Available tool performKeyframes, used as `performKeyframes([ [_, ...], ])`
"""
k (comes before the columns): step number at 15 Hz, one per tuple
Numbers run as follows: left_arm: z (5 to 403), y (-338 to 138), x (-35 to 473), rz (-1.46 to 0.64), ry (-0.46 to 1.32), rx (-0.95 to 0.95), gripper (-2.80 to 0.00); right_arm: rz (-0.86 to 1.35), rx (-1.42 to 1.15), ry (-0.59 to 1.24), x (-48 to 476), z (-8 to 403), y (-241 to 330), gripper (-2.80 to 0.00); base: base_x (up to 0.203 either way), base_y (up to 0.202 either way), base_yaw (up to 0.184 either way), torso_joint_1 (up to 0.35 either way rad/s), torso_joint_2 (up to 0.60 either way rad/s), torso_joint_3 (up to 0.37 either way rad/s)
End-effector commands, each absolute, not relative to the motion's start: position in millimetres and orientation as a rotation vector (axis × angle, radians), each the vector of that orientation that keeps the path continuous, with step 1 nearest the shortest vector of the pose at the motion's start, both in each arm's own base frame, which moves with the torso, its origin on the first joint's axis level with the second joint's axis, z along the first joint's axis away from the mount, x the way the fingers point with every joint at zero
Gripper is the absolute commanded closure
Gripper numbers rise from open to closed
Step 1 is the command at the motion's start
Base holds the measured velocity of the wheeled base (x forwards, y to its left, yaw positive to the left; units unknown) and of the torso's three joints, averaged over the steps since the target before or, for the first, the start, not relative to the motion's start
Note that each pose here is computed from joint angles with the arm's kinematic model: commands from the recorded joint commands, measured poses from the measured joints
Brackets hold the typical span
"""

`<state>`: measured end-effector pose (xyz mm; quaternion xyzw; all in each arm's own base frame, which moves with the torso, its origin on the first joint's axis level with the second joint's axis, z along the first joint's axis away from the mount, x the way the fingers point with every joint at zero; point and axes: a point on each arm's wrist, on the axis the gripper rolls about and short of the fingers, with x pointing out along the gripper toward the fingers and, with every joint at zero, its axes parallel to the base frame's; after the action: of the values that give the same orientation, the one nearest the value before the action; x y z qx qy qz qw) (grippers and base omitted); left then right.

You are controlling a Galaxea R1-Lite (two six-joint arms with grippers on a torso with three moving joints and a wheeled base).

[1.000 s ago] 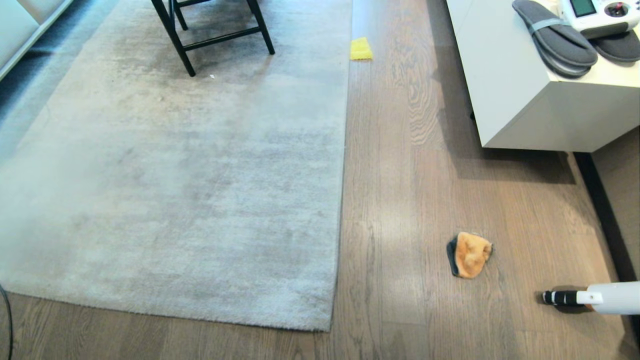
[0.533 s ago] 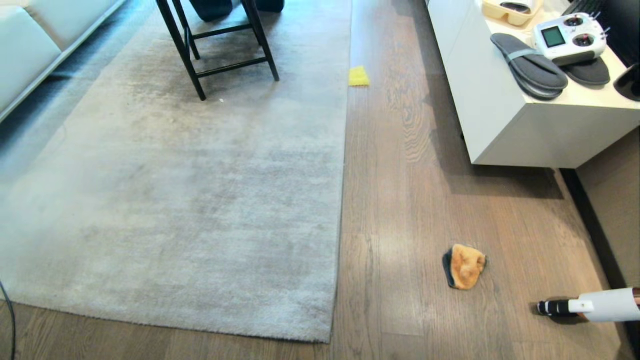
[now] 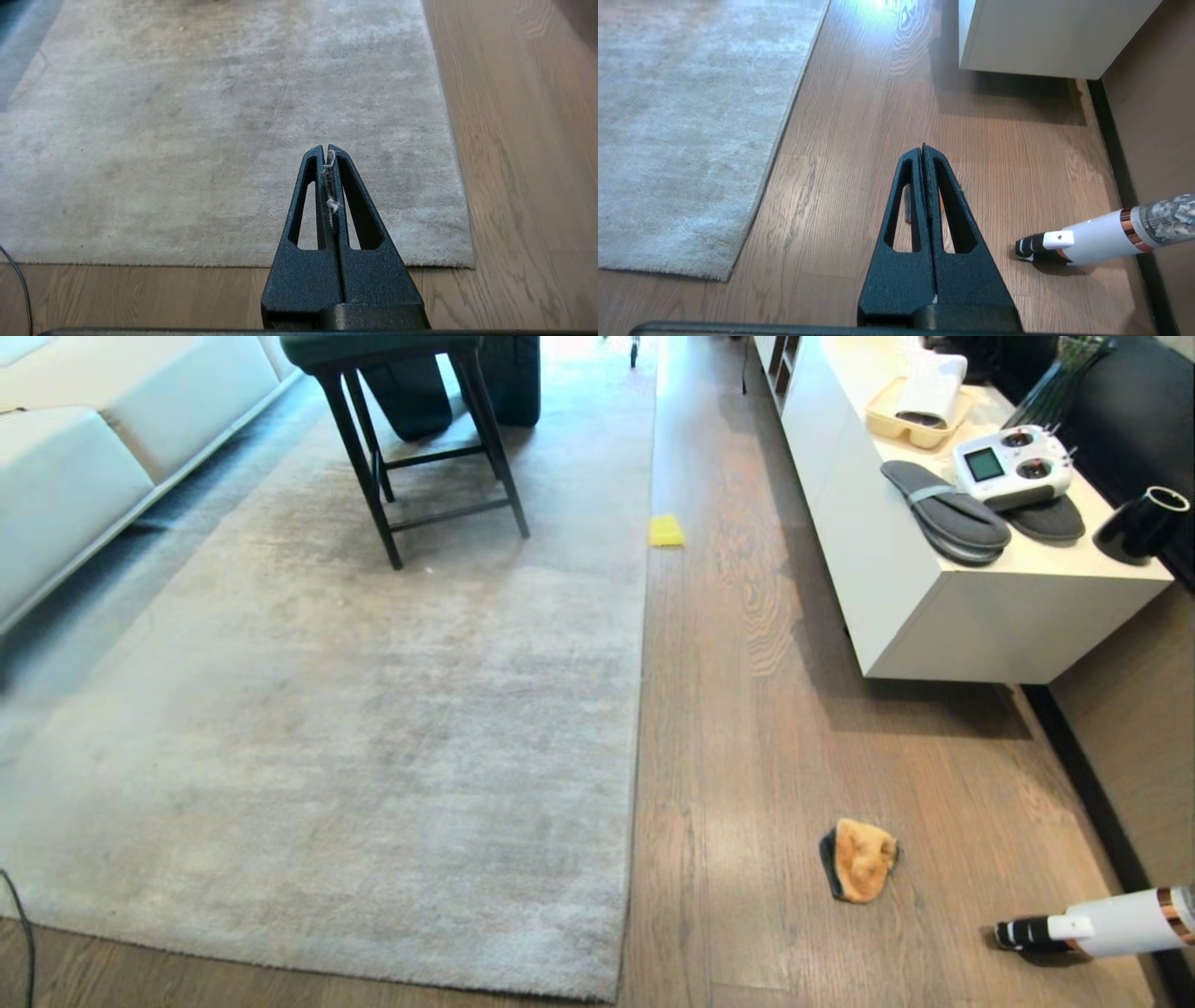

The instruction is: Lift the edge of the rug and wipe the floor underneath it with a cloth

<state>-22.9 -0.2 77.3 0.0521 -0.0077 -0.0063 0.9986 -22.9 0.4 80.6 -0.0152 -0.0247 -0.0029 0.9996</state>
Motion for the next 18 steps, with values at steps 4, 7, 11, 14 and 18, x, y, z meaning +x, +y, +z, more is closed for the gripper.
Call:
performKeyframes([
  [4,76.9,-0.2,-22.8,-0.012,-0.014,0.1,0.0,-0.005,-0.031,-0.049,-22.8,80.7,0.4,0.0,0.0,0.0,0.0,0.001,0.0,0.199],
  [7,77.3,-0.2,-22.9,-0.012,-0.016,0.1,0.0,-0.005,-0.031,-0.049,-22.8,80.7,0.4,0.0,0.0,0.0,0.0,0.003,0.0,0.201],
  [11,77.3,-0.1,-22.9,-0.011,-0.016,0.1,0.0,-0.005,-0.031,-0.049,-22.8,80.7,0.4,0.0,0.0,0.0,0.0,0.001,0.0,0.198],
  [14,77.3,-0.2,-22.9,-0.012,-0.016,0.098,0.0,-0.005,-0.031,-0.049,-22.8,80.7,0.4,0.0,0.0,0.0,0.0,-0.002,0.0,0.08],
  [18,77.2,-0.2,-22.9,-0.012,-0.014,0.098,0.0,-0.005,-0.031,-0.049,-22.8,80.7,0.4,0.0,0.0,0.0,0.0,0.0,0.0,0.0],
])
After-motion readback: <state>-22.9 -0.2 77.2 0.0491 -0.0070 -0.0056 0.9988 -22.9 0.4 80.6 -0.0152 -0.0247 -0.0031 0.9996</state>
